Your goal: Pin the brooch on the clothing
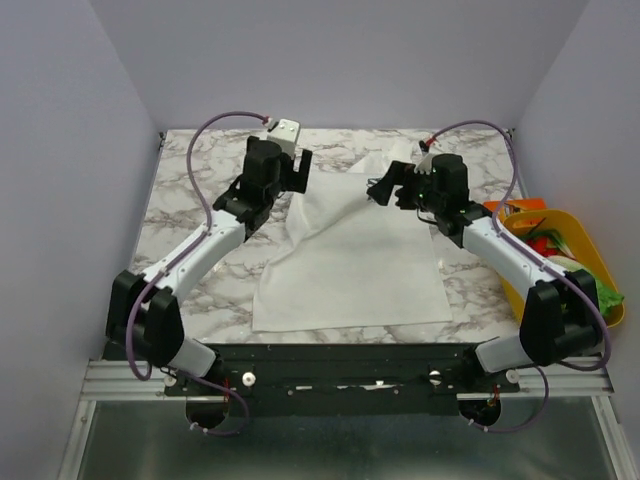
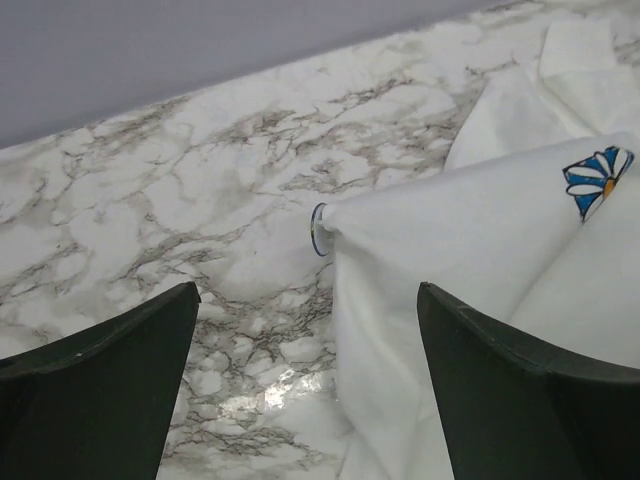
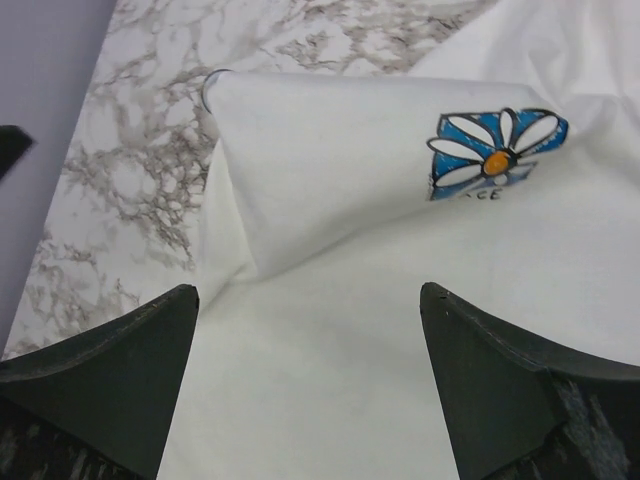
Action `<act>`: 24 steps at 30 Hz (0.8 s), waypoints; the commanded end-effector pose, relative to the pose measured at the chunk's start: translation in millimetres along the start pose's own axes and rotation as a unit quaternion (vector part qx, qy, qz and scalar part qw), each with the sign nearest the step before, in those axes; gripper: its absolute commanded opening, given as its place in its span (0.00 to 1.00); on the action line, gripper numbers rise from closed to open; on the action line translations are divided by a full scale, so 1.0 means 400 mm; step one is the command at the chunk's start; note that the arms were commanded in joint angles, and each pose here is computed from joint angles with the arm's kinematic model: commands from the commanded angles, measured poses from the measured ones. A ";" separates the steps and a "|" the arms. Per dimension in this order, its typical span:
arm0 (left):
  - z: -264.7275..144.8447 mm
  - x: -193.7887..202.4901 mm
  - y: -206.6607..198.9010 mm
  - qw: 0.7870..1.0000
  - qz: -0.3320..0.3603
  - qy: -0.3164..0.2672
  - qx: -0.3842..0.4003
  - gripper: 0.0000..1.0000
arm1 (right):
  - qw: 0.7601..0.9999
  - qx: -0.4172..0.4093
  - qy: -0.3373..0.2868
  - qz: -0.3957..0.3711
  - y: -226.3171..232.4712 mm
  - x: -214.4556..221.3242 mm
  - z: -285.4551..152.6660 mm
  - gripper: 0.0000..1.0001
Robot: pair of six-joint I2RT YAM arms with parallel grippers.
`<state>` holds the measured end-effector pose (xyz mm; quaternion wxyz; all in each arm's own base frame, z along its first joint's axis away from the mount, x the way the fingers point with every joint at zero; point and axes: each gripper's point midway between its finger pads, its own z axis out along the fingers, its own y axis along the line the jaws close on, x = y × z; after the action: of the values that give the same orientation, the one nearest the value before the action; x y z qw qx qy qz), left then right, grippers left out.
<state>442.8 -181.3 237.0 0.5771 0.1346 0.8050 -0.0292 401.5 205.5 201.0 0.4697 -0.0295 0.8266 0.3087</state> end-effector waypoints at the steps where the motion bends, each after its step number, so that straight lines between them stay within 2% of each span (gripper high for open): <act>1: -0.112 -0.040 0.039 0.996 -0.079 -0.033 -0.021 0.99 | 0.998 0.068 0.013 0.012 -0.054 0.043 -0.073 1.00; 2: -0.151 -0.060 0.044 0.994 -0.101 -0.047 -0.015 0.99 | 0.997 0.072 0.016 0.013 -0.061 0.059 -0.083 1.00; 4: -0.183 -0.011 0.044 0.993 -0.116 -0.030 -0.010 0.99 | 0.997 0.075 0.009 0.014 -0.056 0.059 -0.118 1.00; 5: -0.221 -0.025 0.051 0.990 -0.135 -0.043 -0.008 0.99 | 0.996 0.082 0.013 0.018 -0.067 0.080 -0.128 1.00; 7: -0.243 0.038 0.040 0.987 -0.159 -0.023 0.006 0.99 | 0.996 0.089 0.011 0.020 -0.070 0.090 -0.153 1.00; 8: -0.273 0.034 0.036 0.985 -0.169 -0.034 0.019 0.99 | 0.995 0.095 0.000 0.026 -0.069 0.085 -0.175 1.00; 10: -0.288 0.116 0.036 0.979 -0.205 -0.008 0.009 0.99 | 0.993 0.110 0.014 0.033 -0.089 0.128 -0.198 1.00; 11: -0.308 0.127 0.046 0.974 -0.225 -0.011 0.001 0.99 | 0.992 0.117 0.006 0.038 -0.091 0.128 -0.220 1.00; 13: -0.320 0.205 0.044 0.969 -0.244 0.020 -0.006 0.99 | 0.987 0.151 0.031 0.050 -0.125 0.187 -0.252 1.00; 17: -0.350 0.285 0.033 0.962 -0.268 0.061 -0.005 0.99 | 0.973 0.216 0.050 0.067 -0.185 0.258 -0.313 1.00; 21: -0.365 0.372 -0.008 0.947 -0.295 0.130 0.014 0.99 | 0.961 0.247 0.086 0.089 -0.217 0.339 -0.347 1.00; 24: -0.378 0.428 -0.005 0.937 -0.308 0.167 -0.008 0.99 | 0.950 0.271 0.113 0.106 -0.240 0.393 -0.361 1.00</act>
<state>273.9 -121.4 152.7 0.4621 -0.0822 0.8671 -0.1670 263.5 108.4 117.5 0.3843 0.1088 0.9013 0.1676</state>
